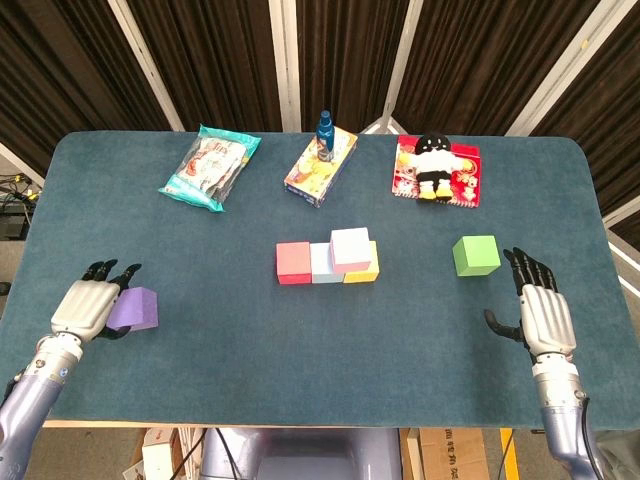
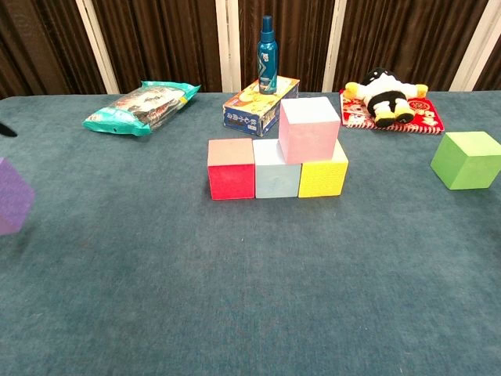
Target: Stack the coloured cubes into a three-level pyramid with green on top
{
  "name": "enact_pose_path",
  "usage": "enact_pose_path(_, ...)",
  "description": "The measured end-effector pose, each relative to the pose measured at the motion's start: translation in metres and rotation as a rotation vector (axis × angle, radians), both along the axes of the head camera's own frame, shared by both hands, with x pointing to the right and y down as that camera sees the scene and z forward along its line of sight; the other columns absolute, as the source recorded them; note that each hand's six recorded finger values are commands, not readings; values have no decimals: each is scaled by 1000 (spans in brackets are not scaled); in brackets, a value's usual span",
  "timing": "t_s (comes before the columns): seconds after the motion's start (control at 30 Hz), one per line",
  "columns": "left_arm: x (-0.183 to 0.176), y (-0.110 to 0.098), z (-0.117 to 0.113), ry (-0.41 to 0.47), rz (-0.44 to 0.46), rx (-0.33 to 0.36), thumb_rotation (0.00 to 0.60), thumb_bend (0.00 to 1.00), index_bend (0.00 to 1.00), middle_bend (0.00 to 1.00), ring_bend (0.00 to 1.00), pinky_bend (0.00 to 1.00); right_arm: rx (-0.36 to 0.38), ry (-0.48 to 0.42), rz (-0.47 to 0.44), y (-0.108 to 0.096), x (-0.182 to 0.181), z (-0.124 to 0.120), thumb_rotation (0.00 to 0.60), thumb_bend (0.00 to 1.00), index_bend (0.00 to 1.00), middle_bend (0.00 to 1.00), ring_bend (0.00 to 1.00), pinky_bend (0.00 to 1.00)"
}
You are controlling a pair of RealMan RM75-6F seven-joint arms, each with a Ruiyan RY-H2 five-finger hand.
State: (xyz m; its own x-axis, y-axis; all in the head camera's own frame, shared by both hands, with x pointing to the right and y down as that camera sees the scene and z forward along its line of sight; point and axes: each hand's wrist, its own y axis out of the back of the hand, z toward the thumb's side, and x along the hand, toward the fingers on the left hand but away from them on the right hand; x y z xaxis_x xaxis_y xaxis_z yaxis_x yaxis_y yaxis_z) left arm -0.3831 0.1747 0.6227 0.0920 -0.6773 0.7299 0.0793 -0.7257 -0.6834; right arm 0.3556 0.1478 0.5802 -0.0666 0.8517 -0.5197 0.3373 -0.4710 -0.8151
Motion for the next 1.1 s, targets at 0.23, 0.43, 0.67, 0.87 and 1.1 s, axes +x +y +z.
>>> enact_pose_path(0.23,44,-40,-31,89,49,50,600,335,45,367,30,48,10,-2,3,-3,0,0,600,343,0,0,0,0)
enact_pose_path(0.43,79,-66,-48,158,63,60,600,335,46,368,31,48,41,5,13,-8,4,-2,600,343,0,0,0,0)
enact_pose_path(0.67,119,-87,-50,179,108,46,600,335,45,369,31,48,81,-5,35,-14,9,-6,600,343,0,0,0,0)
enact_pose_path(0.87,153,-100,-41,190,124,31,600,335,44,370,31,48,85,-17,55,-16,13,-7,600,343,0,0,0,0)
enact_pose_path(1.1,194,-115,-24,183,117,12,600,335,45,377,36,48,79,-31,80,-19,18,-6,600,343,0,0,0,0)
